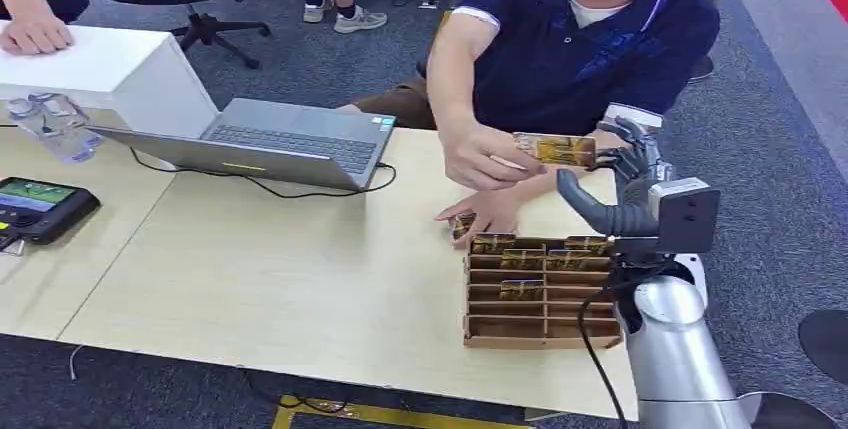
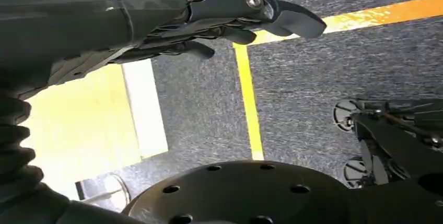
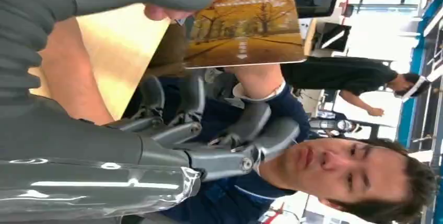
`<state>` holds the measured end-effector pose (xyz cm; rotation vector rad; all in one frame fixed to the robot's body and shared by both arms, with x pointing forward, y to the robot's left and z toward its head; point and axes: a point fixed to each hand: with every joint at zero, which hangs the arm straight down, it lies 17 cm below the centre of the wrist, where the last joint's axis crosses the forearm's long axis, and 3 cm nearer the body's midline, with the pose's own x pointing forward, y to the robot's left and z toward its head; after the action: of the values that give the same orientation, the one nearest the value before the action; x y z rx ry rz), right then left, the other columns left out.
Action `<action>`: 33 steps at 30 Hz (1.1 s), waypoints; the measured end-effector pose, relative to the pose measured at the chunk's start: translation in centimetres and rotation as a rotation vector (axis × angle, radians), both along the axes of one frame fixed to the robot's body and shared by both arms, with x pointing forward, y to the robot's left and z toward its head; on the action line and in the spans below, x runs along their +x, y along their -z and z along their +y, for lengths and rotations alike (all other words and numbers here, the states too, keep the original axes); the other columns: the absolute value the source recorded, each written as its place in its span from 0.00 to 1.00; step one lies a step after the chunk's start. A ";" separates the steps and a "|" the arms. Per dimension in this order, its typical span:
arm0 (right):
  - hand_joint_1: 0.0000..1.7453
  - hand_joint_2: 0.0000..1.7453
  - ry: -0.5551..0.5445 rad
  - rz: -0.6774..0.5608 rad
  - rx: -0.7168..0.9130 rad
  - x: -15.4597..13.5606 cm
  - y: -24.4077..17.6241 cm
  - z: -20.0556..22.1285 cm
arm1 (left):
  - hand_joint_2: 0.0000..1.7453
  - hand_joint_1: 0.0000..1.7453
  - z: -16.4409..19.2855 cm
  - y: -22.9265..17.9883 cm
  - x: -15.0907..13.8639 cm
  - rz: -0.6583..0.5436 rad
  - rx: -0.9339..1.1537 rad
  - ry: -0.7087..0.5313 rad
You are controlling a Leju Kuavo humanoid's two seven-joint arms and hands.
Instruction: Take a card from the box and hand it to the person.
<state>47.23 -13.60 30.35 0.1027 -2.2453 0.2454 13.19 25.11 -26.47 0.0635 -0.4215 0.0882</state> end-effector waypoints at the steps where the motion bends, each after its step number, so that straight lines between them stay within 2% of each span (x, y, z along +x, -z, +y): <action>1: 0.00 1.00 -0.001 0.002 -0.001 0.1 0.1 0.0 | 0.00 0.00 0.0 0.0 0.0 0.000 0.000 0.000; 8: 0.00 1.00 -0.004 0.015 0.001 0.4 0.5 0.1 | 0.00 0.00 0.0 0.0 -0.1 0.003 0.002 -0.001; 9: 0.93 1.00 -0.004 0.017 0.002 0.5 0.5 0.0 | 0.00 0.00 0.0 0.0 -0.1 0.003 0.002 -0.001; 11: 0.93 1.00 -0.005 0.019 0.013 0.5 0.6 -0.1 | 0.00 0.00 0.0 0.0 -0.1 0.006 0.002 -0.001; 16: 1.00 1.00 0.020 0.010 0.052 0.7 0.3 -1.1 | 0.00 0.00 0.1 0.1 -0.3 0.016 0.001 -0.010; 19: 0.99 1.00 0.050 0.002 0.072 0.8 0.1 -2.2 | 0.00 0.00 0.1 0.2 -0.5 0.033 0.005 -0.012; 24: 0.99 1.00 0.143 -0.022 0.127 0.9 -0.3 -6.2 | 0.00 0.00 0.2 0.3 -0.8 0.045 0.011 -0.016; 29: 0.94 1.00 0.252 -0.036 0.160 0.4 -0.1 -10.7 | 0.00 0.00 0.2 0.3 -0.8 0.044 0.011 -0.014; 31: 0.94 1.00 0.360 -0.046 0.165 0.0 0.3 -14.1 | 0.00 0.00 0.2 0.3 -0.7 0.040 0.012 -0.014; 33: 0.87 1.00 0.399 -0.042 0.166 -0.3 0.9 -15.6 | 0.00 0.00 0.2 0.3 -0.7 0.036 0.012 -0.014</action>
<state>46.95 -29.15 29.50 -0.2629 -2.2689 -0.1546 12.52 25.34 -26.75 0.0802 -0.3856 0.0983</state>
